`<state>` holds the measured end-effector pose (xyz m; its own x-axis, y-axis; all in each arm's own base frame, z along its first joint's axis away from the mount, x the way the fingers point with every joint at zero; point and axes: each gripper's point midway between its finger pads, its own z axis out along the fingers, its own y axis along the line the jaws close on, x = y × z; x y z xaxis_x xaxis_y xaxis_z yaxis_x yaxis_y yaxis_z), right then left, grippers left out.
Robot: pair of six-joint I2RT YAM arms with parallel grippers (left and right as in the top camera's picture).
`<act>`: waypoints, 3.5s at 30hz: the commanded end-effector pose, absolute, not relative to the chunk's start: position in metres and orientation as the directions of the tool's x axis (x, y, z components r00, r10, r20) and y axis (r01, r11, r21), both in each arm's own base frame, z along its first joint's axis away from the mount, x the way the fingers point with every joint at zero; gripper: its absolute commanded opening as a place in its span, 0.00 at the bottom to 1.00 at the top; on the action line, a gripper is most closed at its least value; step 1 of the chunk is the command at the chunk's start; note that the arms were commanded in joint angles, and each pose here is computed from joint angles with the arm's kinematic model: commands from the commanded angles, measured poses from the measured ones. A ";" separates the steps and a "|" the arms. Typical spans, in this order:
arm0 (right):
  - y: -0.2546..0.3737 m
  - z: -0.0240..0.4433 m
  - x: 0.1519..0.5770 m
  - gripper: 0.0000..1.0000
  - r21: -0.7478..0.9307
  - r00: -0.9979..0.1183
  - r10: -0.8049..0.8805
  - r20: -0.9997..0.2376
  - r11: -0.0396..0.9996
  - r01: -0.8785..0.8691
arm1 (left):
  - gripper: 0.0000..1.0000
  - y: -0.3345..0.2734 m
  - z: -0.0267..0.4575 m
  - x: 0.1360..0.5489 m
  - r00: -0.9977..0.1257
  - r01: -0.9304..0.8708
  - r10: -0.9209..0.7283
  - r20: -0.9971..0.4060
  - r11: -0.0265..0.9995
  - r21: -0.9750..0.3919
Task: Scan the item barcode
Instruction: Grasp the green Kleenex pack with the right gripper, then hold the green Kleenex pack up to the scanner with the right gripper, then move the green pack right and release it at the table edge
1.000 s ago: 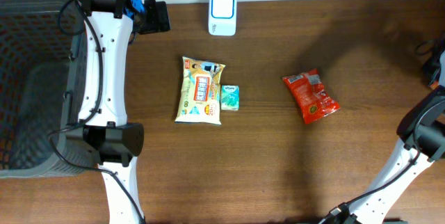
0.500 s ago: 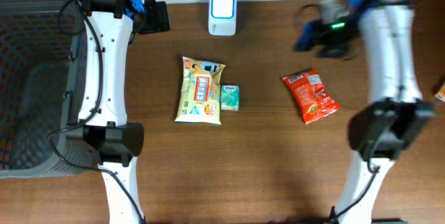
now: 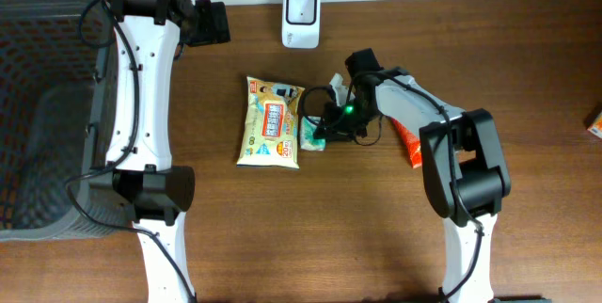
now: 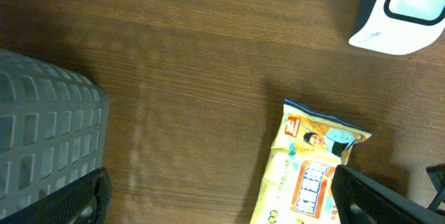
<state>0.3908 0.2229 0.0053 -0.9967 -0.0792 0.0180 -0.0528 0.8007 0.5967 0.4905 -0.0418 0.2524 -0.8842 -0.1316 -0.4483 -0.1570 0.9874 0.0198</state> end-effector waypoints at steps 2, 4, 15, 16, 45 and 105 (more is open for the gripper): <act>0.125 0.035 0.417 0.45 0.133 -0.999 0.040 -0.002 0.990 0.039 | 0.99 -0.041 0.253 0.491 -0.882 -0.168 -0.140 -0.451 0.986 0.022; 0.110 0.080 0.427 0.57 0.018 -0.999 0.004 -0.044 1.000 0.004 | 0.99 -0.041 0.253 0.491 -0.882 -0.168 -0.140 -0.451 0.986 0.022; 0.189 0.018 0.385 0.40 -0.305 -0.917 -0.391 -0.076 0.885 -0.352 | 0.99 -0.041 0.253 0.491 -0.882 -0.168 -0.140 -0.451 0.986 0.022; 0.186 0.015 0.385 0.40 -0.317 -0.917 -0.392 -0.075 0.881 -0.351 | 0.99 -0.041 0.253 0.491 -0.882 -0.168 -0.140 -0.451 0.986 0.022; 0.193 0.037 0.403 0.14 0.895 -0.992 0.058 0.111 0.428 0.126 | 0.99 -0.041 0.253 0.491 -0.882 -0.168 -0.140 -0.451 0.986 0.022; 0.125 0.237 0.635 0.04 -0.002 -0.429 0.029 -0.903 0.997 0.072 | 0.99 -0.041 0.253 0.491 -0.882 -0.168 -0.140 -0.451 0.986 0.022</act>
<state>0.6325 0.1328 0.2169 -0.5355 0.3390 -0.7735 0.0303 0.9230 0.3835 0.4905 -0.0419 0.2524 -0.8843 -0.1313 -0.4482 -0.1565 0.9875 0.0196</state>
